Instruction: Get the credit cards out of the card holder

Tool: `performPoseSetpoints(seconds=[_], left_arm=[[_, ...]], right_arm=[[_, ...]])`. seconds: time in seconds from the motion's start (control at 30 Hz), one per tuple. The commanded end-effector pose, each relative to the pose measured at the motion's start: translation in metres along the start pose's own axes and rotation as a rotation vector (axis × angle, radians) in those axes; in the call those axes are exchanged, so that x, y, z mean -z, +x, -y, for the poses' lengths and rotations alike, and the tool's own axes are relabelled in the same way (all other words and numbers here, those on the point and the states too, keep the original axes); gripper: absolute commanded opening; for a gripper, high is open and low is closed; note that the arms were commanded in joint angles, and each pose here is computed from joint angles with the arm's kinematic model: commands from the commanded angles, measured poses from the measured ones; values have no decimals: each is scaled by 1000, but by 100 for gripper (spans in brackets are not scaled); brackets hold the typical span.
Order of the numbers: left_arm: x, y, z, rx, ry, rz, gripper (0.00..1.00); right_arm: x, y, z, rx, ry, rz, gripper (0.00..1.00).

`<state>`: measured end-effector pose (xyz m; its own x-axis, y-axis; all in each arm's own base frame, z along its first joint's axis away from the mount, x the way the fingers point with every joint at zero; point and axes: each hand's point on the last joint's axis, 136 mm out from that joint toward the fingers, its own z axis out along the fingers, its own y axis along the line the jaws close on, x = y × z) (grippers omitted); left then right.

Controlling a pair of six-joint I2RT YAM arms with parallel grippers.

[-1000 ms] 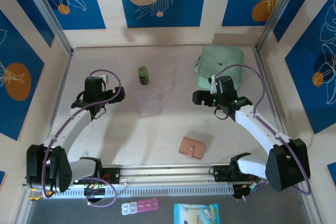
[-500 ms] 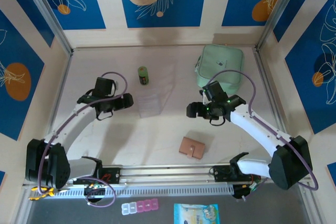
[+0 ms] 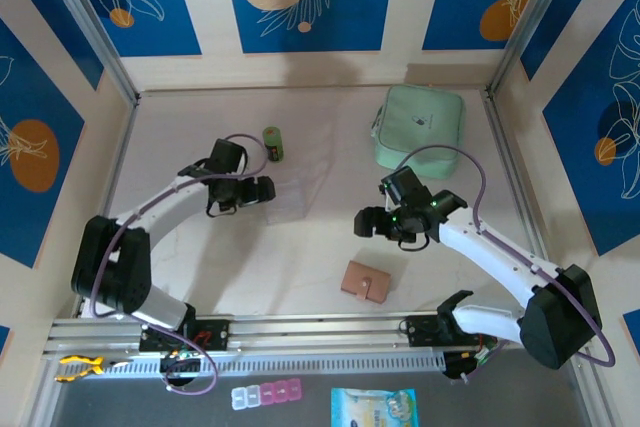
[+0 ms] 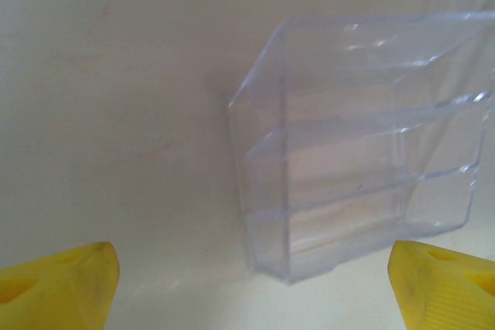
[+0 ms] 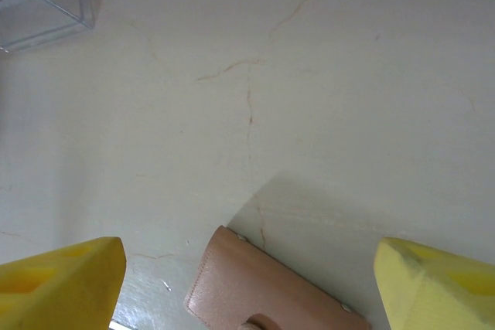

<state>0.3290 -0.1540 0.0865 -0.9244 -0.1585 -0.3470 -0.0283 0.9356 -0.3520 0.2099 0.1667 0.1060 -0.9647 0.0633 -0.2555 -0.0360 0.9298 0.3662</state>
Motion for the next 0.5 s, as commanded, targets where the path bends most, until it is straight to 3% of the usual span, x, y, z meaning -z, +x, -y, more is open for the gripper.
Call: performPoseSetpoints(seconds=[0.0,0.47], left_arm=[[-5,-20,29,-13,95,16,90],[-42,-20,62,-5,163,-67,91]], right_arm=[[-1,9,-1,-21,-13,-21,84],[-6,12,2,-18,-6,-25,84]])
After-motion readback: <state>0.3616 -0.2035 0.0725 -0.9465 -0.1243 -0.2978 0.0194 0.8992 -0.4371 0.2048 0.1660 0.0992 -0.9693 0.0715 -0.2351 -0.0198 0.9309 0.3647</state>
